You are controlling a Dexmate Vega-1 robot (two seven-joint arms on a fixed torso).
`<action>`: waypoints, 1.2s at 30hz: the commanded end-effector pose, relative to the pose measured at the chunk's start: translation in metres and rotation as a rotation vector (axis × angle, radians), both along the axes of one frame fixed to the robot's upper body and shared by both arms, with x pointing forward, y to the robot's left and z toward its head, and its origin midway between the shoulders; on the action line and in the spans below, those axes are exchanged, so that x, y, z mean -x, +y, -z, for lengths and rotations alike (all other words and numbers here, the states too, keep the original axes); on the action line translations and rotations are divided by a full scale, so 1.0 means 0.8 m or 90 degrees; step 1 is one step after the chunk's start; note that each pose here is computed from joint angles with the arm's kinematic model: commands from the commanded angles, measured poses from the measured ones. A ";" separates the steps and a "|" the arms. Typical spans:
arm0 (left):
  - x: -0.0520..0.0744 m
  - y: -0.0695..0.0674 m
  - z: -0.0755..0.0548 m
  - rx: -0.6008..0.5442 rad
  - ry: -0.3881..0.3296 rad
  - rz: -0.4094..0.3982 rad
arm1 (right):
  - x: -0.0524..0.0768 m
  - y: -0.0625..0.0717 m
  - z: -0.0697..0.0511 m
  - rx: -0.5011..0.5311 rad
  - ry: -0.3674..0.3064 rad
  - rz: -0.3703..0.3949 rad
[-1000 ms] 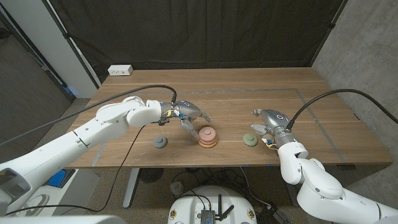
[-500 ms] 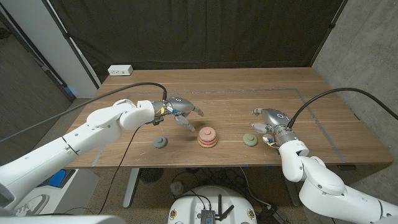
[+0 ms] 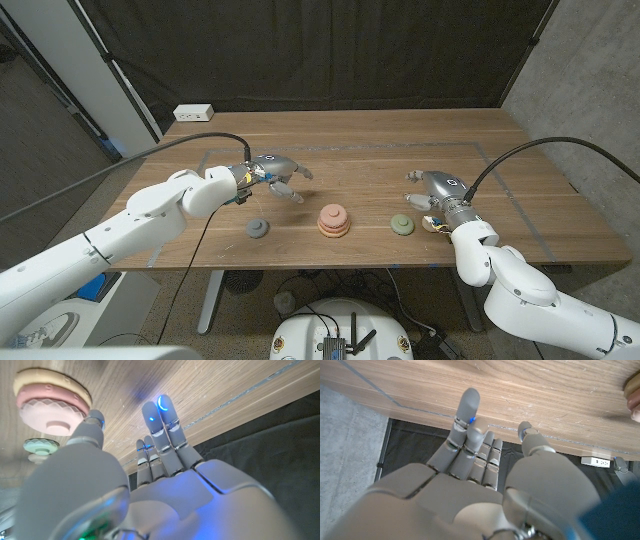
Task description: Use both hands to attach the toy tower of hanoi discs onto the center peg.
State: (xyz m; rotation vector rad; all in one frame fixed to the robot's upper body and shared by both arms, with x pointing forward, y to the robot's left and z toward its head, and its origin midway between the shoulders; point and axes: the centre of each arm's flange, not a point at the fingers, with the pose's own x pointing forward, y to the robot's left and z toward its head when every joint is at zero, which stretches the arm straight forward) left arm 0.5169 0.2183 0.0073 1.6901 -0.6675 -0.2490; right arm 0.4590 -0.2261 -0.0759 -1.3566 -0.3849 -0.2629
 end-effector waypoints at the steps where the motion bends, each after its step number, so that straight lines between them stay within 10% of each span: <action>1: 0.001 0.019 0.001 0.054 -0.015 -0.044 | -0.006 -0.007 -0.008 0.007 -0.001 -0.002; 36: 0.030 0.062 0.042 0.216 -0.081 -0.139 | 0.014 -0.016 0.000 0.017 0.001 -0.001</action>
